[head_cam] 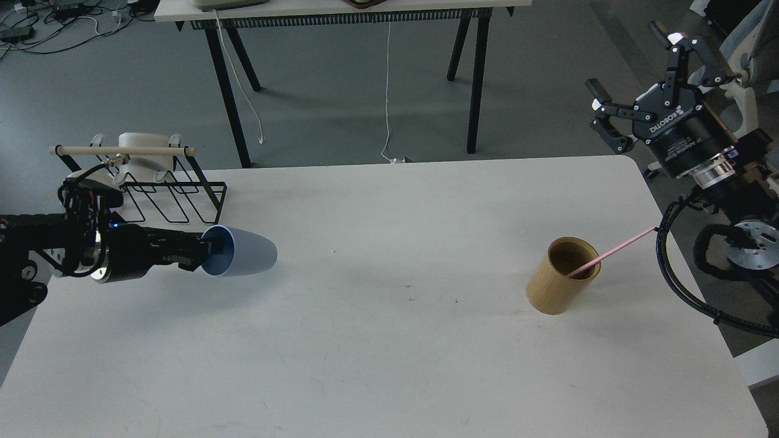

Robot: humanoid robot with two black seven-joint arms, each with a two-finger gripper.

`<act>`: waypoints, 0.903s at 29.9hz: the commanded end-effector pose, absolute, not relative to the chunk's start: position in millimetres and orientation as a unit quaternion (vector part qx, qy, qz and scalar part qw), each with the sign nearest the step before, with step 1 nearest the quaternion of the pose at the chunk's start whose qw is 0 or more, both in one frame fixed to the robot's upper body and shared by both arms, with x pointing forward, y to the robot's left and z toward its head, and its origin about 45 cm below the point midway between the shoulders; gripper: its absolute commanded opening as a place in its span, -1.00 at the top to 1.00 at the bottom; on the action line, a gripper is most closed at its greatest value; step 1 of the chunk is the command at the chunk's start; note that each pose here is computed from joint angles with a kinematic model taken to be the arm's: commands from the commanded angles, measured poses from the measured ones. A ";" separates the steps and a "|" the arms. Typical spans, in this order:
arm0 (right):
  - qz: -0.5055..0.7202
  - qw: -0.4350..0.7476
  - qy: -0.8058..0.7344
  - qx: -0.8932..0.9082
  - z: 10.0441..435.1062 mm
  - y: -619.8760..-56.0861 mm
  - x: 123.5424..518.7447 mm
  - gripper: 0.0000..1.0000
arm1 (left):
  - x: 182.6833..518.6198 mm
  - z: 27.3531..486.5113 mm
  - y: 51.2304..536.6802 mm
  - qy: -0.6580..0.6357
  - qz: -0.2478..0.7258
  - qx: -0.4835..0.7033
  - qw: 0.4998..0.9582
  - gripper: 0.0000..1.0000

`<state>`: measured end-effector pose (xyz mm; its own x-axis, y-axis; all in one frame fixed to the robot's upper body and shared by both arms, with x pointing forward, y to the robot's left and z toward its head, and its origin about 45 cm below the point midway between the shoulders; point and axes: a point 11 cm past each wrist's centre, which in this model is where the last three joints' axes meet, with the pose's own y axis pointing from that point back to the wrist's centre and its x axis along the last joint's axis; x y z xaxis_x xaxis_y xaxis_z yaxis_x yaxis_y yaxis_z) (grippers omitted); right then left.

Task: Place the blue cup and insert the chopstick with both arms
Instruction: 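Lift the blue cup with the left gripper and turn it upright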

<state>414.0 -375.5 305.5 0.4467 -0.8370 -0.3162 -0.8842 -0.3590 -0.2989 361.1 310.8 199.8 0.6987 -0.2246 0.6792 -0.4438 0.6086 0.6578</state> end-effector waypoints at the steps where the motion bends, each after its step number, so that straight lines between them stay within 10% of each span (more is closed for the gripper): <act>1: 0.030 0.218 0.569 -0.792 316.9 -419.2 415.7 -1.00 | 382.0 220.2 243.7 -0.405 0.026 0.394 0.825 0.93; 27: 0.029 0.178 0.629 -0.756 295.2 -472.4 399.9 -1.00 | 420.2 199.8 79.9 -0.517 -0.250 0.523 0.630 0.89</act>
